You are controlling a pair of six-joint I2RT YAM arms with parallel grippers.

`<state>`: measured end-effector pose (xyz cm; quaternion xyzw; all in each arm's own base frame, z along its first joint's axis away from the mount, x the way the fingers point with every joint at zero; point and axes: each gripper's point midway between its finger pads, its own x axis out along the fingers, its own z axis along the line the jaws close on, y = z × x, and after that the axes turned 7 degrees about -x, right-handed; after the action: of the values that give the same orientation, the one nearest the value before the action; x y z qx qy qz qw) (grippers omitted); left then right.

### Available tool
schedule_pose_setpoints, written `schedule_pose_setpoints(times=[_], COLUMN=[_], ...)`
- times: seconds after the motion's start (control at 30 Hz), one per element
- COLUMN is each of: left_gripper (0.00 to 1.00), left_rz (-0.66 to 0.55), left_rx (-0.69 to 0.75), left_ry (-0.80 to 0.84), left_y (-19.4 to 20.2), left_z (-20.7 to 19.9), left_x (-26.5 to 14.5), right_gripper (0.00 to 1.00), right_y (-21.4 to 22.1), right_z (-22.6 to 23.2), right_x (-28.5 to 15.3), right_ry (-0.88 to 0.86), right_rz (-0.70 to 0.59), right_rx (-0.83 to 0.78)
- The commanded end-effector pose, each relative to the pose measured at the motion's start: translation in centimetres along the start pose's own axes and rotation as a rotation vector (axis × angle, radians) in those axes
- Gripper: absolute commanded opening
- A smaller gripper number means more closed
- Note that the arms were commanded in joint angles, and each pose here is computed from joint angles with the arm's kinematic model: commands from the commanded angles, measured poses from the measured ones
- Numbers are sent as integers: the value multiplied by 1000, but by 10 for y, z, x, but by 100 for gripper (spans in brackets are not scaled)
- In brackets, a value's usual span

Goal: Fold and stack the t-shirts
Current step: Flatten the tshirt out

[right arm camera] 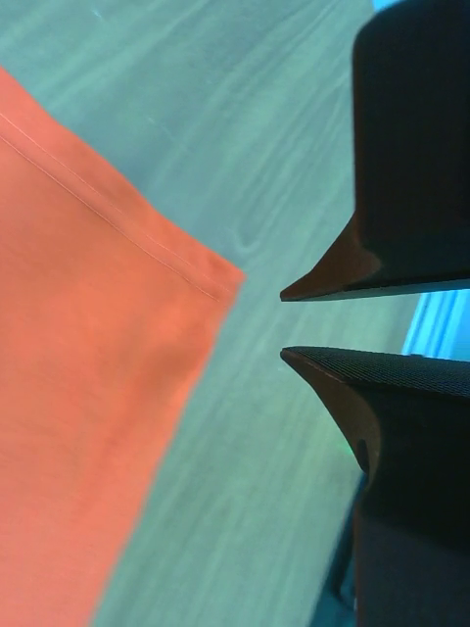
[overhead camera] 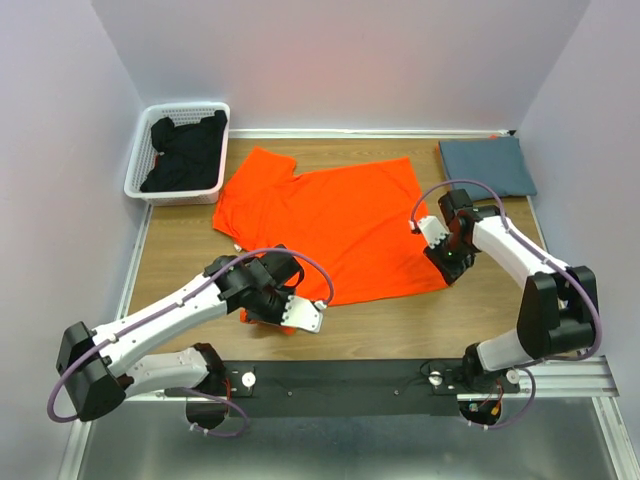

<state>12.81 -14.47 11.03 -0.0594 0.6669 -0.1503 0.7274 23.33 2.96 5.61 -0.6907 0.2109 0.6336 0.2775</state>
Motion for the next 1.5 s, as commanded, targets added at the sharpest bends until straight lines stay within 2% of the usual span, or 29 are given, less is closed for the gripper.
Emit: schedule_pose_setpoints(times=[0.0, 0.07, 0.17, 0.2, 0.23, 0.33, 0.37, 0.4, 0.5, 0.6, 0.73, 0.9, 1.07, 1.23, 1.47], left_gripper=[28, 30, 38, 38, 38, 38, 38, 38, 38, 38, 38, 38, 39, 41, 42], left_rz=[39, 70, 88, 91, 72, 15, 1, -17, -31, -56, -60, -94, -209, -180, -75], left_rx=[-24, -36, -53, -64, -114, -221, -254, -352, -520, -596, -740, -784, -766, -745, -786], left_ry=[-81, -98, -83, -83, -119, -207, -227, -288, -289, -303, -297, -280, -232, -211, -157], left_y=[8, 13, 15, 12, 11, 7, 9, 22, 44, 54, 86, 98, 64, 56, 81], left_z=[3, 5, 6, 10, 23, 70, 86, 113, 160, 190, 219, 231, 235, 230, 210], left_x=[-12, -12, -6, -6, -6, -11, -12, -24, -11, -4, 16, 28, 16, 31, 71], right_gripper=[33, 36, 36, 36, 34, 33, 32, 31, 30, 30, 27, 25, 25, 24, 23], right_y=[13, -1, -27, -34, -40, -73, -78, -90, -109, -126, -139, -122, -101, -90, -70], right_z=[11, 1, -18, -22, -25, -50, -55, -64, -75, -83, -91, -89, -82, -76, -73], right_x=[-19, -30, -33, -30, -19, -14, 3, 1, 19, 30, 53, 78, 92, 100, 97], right_ry=[-30, -2, 15, 8, -13, 19, 7, 20, 10, 4, -4, 3, 13, 4, 29], right_rz=[20, -23, -45, -47, -27, -74, -49, -67, -78, -100, -94, -32, 18, 52, 98], right_rx=[-49, -43, -29, -22, 2, 27, 52, 58, 91, 125, 165, 163, 154, 158, 147])
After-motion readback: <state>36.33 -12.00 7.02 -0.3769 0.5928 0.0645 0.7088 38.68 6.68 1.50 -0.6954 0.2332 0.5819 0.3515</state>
